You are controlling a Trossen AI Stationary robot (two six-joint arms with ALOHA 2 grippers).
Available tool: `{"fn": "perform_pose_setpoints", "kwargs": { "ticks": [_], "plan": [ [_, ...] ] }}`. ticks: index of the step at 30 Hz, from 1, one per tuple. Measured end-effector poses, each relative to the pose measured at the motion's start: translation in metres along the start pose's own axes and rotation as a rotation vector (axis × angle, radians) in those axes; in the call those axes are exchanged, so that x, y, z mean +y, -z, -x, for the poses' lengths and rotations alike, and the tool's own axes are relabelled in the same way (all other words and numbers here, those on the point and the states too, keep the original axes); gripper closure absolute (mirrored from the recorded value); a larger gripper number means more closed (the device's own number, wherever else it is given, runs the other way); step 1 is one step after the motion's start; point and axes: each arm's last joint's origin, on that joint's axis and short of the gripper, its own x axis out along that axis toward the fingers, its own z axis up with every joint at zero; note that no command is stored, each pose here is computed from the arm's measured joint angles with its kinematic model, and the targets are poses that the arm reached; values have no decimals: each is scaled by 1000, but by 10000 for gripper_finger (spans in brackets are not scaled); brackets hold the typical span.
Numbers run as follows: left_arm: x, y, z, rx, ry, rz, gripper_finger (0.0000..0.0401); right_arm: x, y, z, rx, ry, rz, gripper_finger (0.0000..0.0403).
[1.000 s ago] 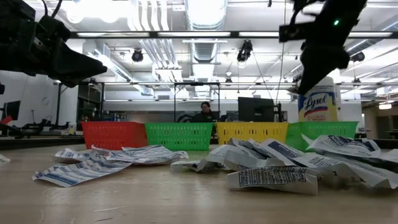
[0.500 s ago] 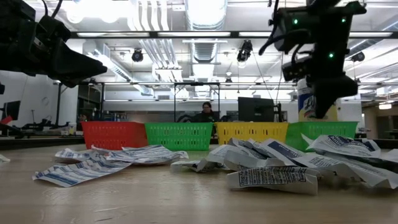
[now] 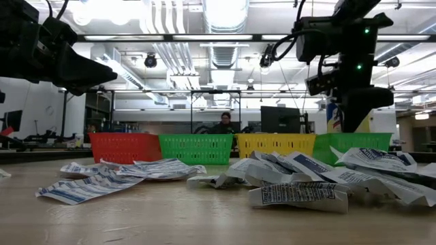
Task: Pick & Place First Aid Supplies
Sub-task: Put the blue alcohol pad into the right green bin
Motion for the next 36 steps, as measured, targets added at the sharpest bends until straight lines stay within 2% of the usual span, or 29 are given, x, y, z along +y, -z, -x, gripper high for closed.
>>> {"fn": "perform_pose_setpoints", "kwargs": {
  "ticks": [5,11,19,26,29,33,36],
  "plan": [
    [0,0,0,0,-1,0,288,0,0,0,-1,-4,-26,328],
    [0,0,0,0,-2,0,288,1,-4,6,-3,-84,-62,299],
    [0,0,0,0,-4,0,288,-1,-28,51,-88,-247,-144,286],
    [0,0,0,0,-4,0,288,19,-45,99,-242,-469,-92,296],
    [0,0,0,0,-4,0,288,33,-51,115,-353,-548,-43,302],
    [0,0,0,0,0,0,288,52,-53,129,-477,-610,23,310],
    [0,0,0,2,4,8,288,63,-50,132,-497,-634,53,316]
  ]
}}
